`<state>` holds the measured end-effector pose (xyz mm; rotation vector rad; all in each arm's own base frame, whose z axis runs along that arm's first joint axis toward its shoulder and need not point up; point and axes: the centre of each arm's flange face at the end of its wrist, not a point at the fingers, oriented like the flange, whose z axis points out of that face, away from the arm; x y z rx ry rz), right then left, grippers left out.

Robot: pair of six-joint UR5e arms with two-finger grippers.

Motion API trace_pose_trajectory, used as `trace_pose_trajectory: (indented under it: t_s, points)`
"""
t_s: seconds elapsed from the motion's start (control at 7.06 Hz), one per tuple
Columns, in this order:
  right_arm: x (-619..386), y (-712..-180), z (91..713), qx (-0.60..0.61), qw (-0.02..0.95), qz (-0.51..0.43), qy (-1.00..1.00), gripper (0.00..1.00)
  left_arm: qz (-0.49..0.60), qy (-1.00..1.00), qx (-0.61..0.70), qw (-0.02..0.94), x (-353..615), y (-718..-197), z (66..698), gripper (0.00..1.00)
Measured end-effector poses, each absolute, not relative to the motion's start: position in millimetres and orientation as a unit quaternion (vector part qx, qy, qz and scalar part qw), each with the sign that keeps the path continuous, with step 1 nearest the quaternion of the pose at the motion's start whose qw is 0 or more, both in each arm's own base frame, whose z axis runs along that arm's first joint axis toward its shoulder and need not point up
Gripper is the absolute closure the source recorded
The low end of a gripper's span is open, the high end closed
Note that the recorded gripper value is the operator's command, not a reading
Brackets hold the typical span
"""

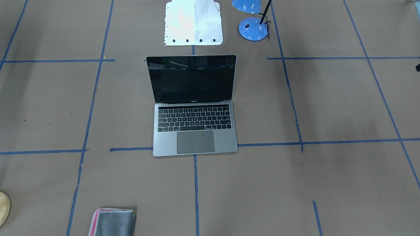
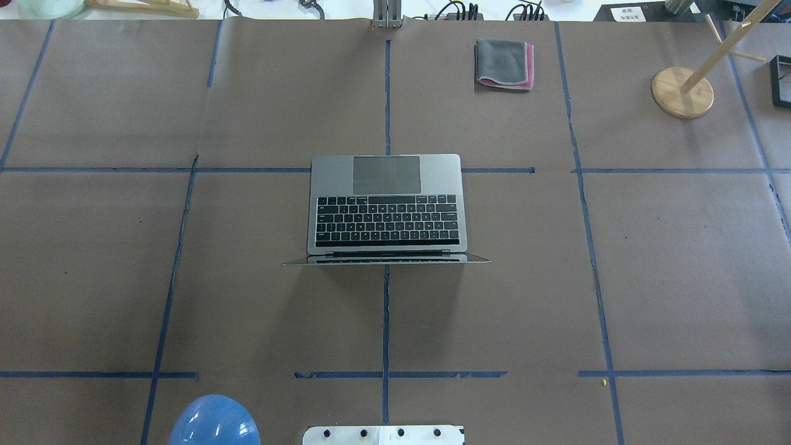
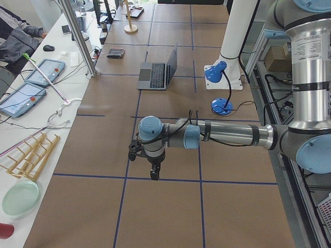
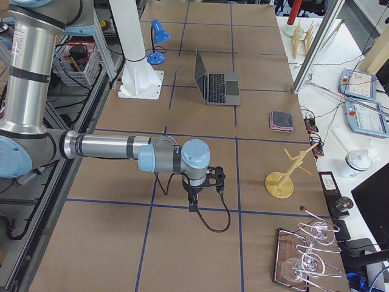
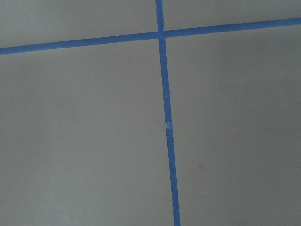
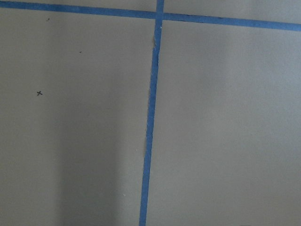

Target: Close laptop

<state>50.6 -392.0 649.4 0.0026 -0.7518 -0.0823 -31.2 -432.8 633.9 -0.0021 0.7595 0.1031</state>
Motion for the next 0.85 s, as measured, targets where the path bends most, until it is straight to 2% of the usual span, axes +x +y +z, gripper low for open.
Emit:
trace_pose_trajectory:
  t_s: [0.57,0.85]
  points:
    - [49,-400,640,0.023,0.929,-0.047,-0.367,0.00,0.056,0.370,0.010,0.927,-30,-435,627,0.01]
    - [47,-408,625,0.062,0.925,-0.046,-0.373,0.01,0.066,0.369,0.041,0.926,-30,-456,596,0.00]
